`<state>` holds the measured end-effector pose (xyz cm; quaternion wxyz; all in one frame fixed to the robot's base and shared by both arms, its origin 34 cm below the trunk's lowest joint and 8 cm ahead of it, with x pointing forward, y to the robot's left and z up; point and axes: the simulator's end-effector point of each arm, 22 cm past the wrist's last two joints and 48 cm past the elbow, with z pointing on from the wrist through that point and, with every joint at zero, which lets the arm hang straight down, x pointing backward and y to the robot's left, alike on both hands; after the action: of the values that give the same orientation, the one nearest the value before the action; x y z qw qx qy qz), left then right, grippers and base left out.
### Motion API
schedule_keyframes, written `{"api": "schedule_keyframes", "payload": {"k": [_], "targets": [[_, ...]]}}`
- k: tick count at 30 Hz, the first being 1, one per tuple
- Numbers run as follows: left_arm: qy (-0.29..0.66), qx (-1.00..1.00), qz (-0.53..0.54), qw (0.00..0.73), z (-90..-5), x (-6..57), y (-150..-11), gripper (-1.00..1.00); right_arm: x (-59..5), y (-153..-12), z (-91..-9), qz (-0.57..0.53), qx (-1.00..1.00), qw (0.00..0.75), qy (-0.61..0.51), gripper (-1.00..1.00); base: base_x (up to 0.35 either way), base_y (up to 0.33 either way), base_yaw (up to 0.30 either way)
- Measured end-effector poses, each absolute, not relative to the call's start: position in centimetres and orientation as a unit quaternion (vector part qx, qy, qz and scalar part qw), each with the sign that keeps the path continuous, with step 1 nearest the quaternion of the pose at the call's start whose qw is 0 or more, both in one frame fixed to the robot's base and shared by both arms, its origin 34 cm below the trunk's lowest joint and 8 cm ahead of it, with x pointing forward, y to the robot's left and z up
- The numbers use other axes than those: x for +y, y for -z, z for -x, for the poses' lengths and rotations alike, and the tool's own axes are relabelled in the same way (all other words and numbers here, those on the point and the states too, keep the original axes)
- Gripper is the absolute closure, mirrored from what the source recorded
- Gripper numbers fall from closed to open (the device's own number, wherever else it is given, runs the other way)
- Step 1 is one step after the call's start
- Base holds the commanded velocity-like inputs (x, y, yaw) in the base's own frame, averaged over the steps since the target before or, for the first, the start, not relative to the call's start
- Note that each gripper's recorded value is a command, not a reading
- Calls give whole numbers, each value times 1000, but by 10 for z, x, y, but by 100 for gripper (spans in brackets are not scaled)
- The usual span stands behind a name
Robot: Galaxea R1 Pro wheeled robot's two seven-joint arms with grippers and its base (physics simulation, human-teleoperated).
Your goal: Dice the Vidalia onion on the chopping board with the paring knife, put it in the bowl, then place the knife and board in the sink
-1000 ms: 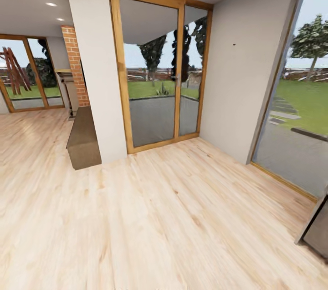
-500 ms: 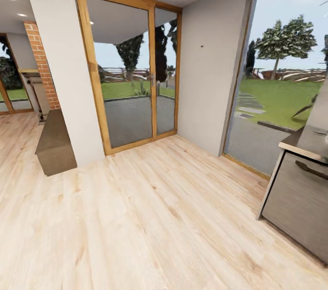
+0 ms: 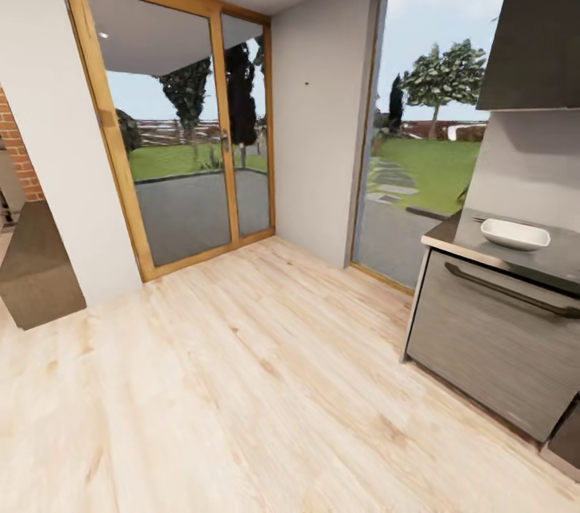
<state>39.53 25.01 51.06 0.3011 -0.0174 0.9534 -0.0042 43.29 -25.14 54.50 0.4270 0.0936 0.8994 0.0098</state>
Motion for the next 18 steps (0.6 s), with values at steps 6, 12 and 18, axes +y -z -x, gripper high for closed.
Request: {"api": "schedule_keyframes", "payload": {"k": [6, 12, 18], "targets": [[4, 953, 17, 301, -395, 250, -511, -100, -251, -545, -433, -94, 899, 427, -10, -100, -5, -166, -279], [4, 953, 18, 301, -395, 250, -511, -100, -251, -545, -433, -94, 899, 427, -10, -100, 0, -160, -279], [4, 953, 18, 301, -395, 250, -511, -100, -251, -545, -433, -94, 899, 427, -10, -100, 0, -144, -279]]}}
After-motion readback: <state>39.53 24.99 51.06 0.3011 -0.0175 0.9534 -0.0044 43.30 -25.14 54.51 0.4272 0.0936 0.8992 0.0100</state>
